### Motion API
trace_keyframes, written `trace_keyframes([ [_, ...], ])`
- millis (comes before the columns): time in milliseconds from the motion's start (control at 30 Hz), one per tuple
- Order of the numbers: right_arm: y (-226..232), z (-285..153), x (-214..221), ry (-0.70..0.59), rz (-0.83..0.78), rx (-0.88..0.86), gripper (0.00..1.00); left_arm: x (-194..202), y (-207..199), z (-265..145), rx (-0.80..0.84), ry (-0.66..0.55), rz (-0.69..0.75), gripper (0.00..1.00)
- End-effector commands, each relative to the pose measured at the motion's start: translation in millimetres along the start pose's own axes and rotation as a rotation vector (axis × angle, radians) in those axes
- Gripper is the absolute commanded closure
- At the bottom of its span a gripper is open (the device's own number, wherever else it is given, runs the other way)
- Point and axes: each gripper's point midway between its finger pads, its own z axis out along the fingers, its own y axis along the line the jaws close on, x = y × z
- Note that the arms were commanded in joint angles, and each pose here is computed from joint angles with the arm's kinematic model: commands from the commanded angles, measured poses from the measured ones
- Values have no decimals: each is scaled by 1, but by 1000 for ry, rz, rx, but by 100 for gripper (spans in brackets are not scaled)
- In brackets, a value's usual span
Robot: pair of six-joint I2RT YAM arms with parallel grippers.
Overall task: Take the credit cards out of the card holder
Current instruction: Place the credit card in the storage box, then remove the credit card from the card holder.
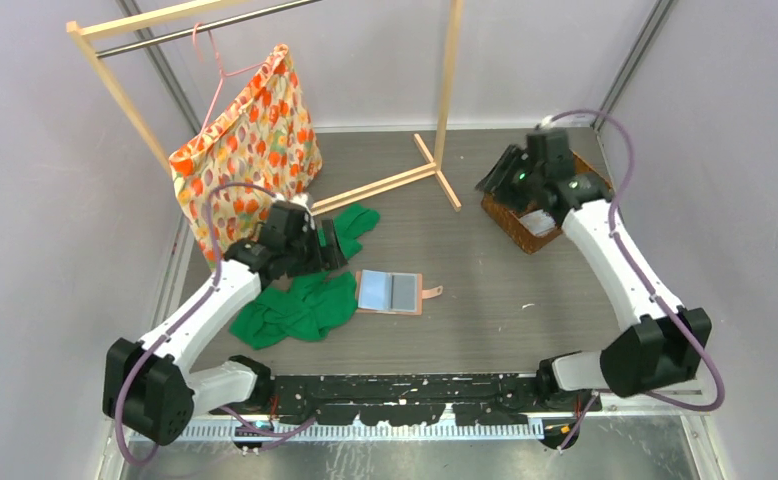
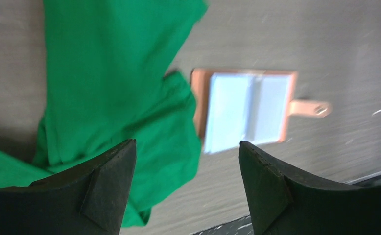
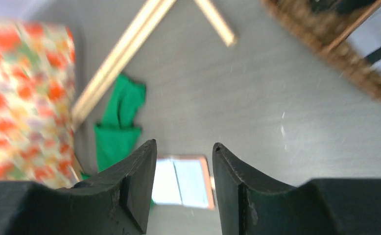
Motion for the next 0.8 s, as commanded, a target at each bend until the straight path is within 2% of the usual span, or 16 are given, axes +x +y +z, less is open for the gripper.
trace_keyframes([
  [0,-28,11,90,160,-128,65,49,29,10,14,-113,34,94,23],
  [67,-37,16,124,191,-123,53,49,45,13,23,-158,110,106,23],
  [167,-42,9,159,266,-117,32,48,50,4,18,-183,157,106,22],
  [300,-45,-3,188,289,-164,30,48,53,-29,13,-47,148,95,20],
  [500,-16,-2,229,320,-97,-119,49,82,-74,19,117,229,119,32],
  [667,11,17,247,312,-94,-184,52,95,-88,35,220,237,77,33],
  [767,12,33,258,342,-85,-175,55,98,-88,47,231,233,71,36],
])
